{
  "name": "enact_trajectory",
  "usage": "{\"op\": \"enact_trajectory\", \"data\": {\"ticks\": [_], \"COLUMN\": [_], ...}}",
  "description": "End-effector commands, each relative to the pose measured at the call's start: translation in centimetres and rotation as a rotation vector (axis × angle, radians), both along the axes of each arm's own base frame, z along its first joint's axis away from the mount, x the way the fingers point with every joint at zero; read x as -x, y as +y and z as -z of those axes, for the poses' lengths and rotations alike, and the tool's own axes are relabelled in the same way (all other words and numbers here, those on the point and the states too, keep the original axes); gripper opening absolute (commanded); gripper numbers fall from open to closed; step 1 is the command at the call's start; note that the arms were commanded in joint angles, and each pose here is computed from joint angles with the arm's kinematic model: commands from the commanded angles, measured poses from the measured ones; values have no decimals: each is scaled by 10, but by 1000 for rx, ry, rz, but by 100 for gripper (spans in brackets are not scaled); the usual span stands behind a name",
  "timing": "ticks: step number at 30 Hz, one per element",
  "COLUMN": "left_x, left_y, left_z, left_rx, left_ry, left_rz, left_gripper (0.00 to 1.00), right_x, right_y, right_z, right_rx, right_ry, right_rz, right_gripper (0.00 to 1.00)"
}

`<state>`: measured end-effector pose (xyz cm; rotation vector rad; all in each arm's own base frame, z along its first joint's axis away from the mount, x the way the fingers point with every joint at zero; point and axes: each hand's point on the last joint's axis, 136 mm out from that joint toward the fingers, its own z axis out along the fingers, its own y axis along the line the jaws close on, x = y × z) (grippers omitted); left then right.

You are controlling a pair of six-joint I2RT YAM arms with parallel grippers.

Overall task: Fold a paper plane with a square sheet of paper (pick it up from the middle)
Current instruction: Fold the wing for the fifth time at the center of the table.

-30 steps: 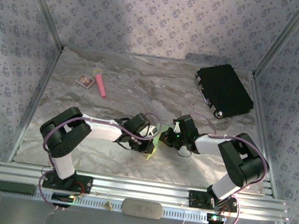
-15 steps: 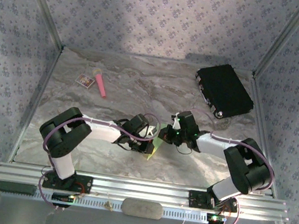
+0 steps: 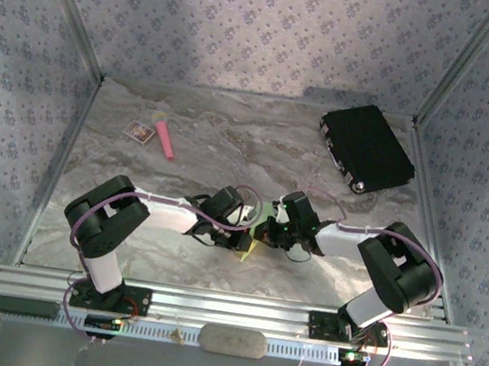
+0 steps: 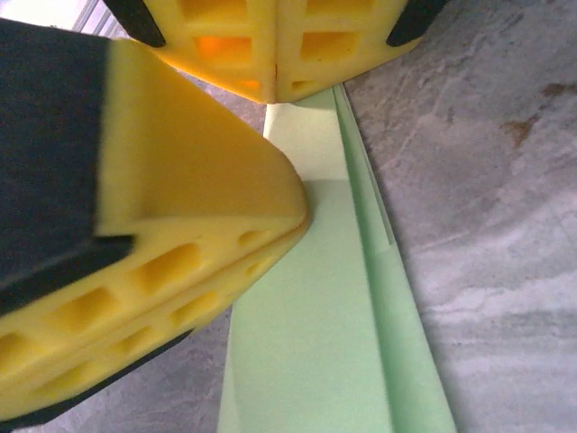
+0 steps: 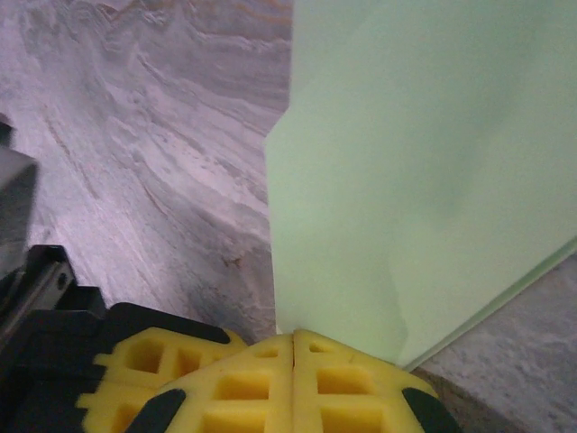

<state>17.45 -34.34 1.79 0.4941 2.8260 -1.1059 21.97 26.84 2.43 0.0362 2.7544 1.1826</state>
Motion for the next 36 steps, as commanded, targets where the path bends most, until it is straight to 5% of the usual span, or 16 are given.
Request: {"op": "enact_trajectory", "data": {"ticks": [1,36], "left_x": [13,15], "left_y": [25,21], "left_z": [27,26], "left_rx": [-129,-105], "left_ry": [42,53], "left_rz": [-22,-10], "left_gripper": [0,0], "right_x": [8,-69], "right_y": [-3,-56], "right_z": [8,16], "right_rx": [2,17], "right_ry": [26,-6], "right_rz": [-12,232], "right_gripper": [0,0]}}
